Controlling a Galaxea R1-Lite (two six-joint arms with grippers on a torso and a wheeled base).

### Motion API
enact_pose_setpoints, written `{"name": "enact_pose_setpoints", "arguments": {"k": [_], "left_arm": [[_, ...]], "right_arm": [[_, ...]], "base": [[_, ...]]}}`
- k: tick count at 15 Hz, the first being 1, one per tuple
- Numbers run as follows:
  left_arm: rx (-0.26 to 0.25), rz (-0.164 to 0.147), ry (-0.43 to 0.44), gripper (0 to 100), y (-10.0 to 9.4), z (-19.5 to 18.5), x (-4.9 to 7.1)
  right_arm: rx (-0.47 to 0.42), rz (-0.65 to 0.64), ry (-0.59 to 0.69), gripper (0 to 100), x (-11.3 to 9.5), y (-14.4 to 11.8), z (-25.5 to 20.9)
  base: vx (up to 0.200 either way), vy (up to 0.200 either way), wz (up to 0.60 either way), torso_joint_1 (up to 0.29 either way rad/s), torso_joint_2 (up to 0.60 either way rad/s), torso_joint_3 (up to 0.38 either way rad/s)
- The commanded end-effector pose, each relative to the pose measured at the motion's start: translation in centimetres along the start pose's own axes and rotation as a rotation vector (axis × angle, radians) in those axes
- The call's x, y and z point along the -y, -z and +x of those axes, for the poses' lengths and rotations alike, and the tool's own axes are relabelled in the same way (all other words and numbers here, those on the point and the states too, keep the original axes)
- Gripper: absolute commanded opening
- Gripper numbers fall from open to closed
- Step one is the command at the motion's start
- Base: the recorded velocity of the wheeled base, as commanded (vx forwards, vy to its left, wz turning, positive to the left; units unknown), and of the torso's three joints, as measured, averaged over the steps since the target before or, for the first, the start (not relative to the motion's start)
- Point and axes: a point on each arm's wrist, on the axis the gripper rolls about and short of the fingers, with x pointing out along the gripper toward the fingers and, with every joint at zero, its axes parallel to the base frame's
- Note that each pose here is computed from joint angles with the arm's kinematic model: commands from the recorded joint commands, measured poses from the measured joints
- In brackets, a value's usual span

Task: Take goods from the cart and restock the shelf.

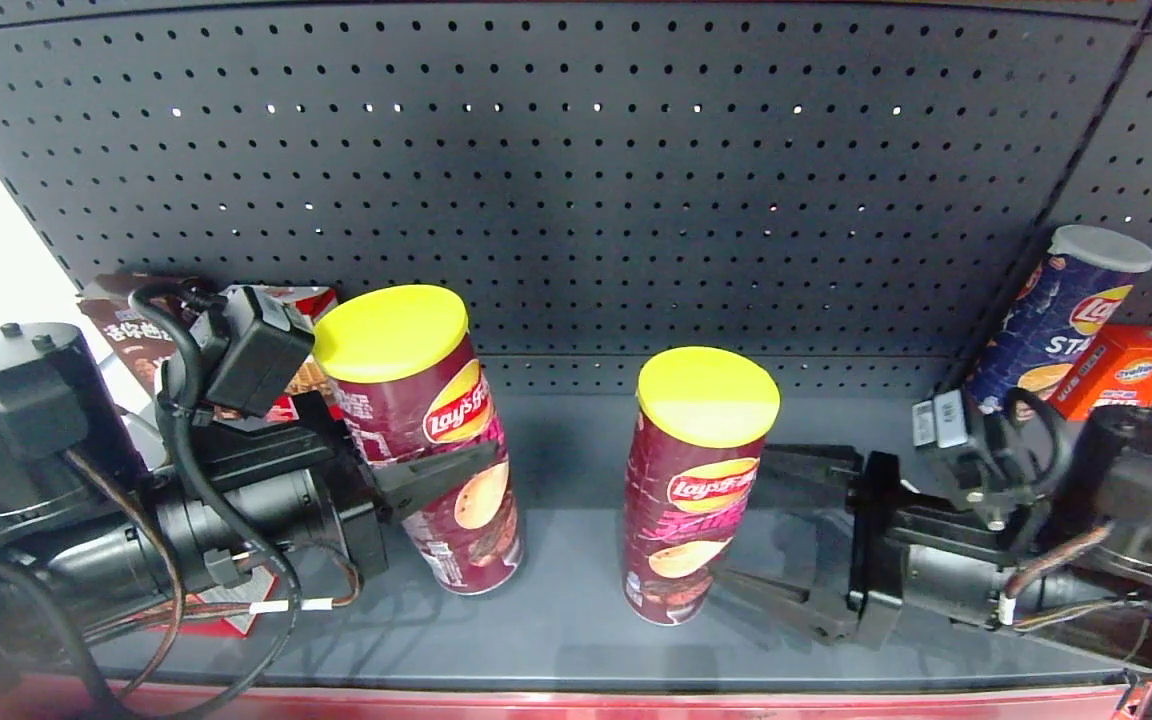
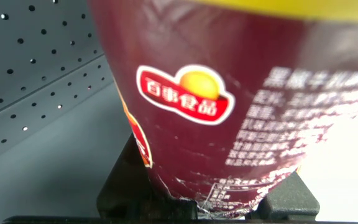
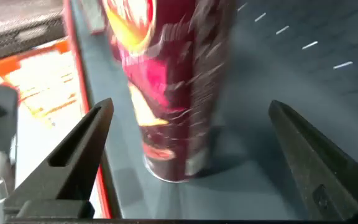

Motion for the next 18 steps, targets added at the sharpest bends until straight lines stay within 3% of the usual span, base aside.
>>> {"name": "enact_pose_setpoints", "arguments": {"k": [1,6,9,13,18], "left_arm": [[0.001,0.000,0.000,0,0.0,0.0,0.0],[-0.021,-0.015,-0.001,0,0.6,-0.2,0.1],[-0.026,-0.018,-0.001,0,0.8,-0.2,0.1],[-0.037,-0.023,0.002,0,1.1,-0.3,0.2],[-0.053,-0.029,0.003,0,1.7,-0.8,0.6]], "right_arm": [[0.085,-0.062,0.099,100,-0.4,-3.0,-3.5],[0.123,-0.095,0.347,100,-1.3,-5.3,-7.8],[0.091,-0.085,0.463,100,-3.3,-5.0,-11.3],[0.000,-0.037,0.630,100,-7.1,-4.9,-15.8],[-0.071,-0.016,0.743,100,-12.9,-1.7,-22.4]], "base": [[0.000,0.000,0.00,0.000,0.00,0.000],[0.000,0.000,0.00,0.000,0.00,0.000],[0.000,0.000,0.00,0.000,0.00,0.000],[0.000,0.000,0.00,0.000,0.00,0.000],[0.000,0.000,0.00,0.000,0.00,0.000]]}}
